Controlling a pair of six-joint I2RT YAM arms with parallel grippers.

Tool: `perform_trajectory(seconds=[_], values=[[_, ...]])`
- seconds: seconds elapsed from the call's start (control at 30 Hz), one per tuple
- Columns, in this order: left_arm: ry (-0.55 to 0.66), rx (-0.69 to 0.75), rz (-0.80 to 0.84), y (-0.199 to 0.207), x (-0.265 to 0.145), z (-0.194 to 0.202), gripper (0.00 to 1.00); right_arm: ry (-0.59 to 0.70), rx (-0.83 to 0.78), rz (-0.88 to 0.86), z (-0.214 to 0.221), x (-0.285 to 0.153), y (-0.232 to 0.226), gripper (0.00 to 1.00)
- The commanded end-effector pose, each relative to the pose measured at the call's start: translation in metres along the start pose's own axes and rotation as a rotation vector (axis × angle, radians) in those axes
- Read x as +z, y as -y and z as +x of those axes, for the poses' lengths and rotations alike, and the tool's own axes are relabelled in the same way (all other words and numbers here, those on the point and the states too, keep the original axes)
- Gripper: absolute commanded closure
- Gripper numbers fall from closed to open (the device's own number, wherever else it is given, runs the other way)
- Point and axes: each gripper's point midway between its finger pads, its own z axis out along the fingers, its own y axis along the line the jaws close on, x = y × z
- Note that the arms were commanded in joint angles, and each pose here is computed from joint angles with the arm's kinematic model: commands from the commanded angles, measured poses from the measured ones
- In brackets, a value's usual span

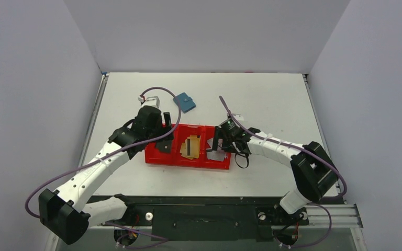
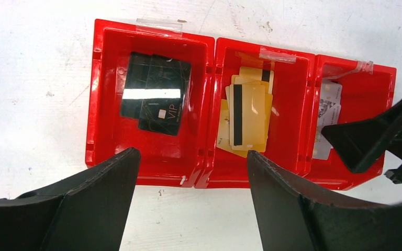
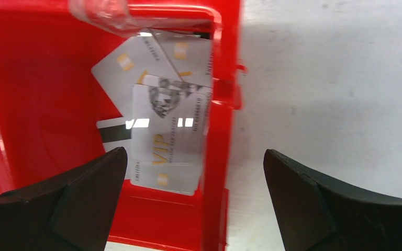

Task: Take the credit cards out of the card holder
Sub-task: Move the storage box to the corner of the board.

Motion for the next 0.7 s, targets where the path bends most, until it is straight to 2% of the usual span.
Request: perform_trajectory(seconds=[0.0, 0.27, 0.67], values=[[0.043, -0.01, 0.018, 0.0, -0.014, -0.015, 0.27, 0.049, 0.01, -0.095, -0.021, -0.001, -0.04, 0.0], [0.042, -0.016, -0.006, -0.008, -0.018, -0.014, 0.27, 0.013, -0.044, -0.094, -0.012, 0.016, -0.063, 0.01], [0.045, -0.057, -0.083, -0.03, -0.023, -0.019, 0.27, -0.003, -0.123, -0.166, -0.017, 0.026, -0.141, 0.01]])
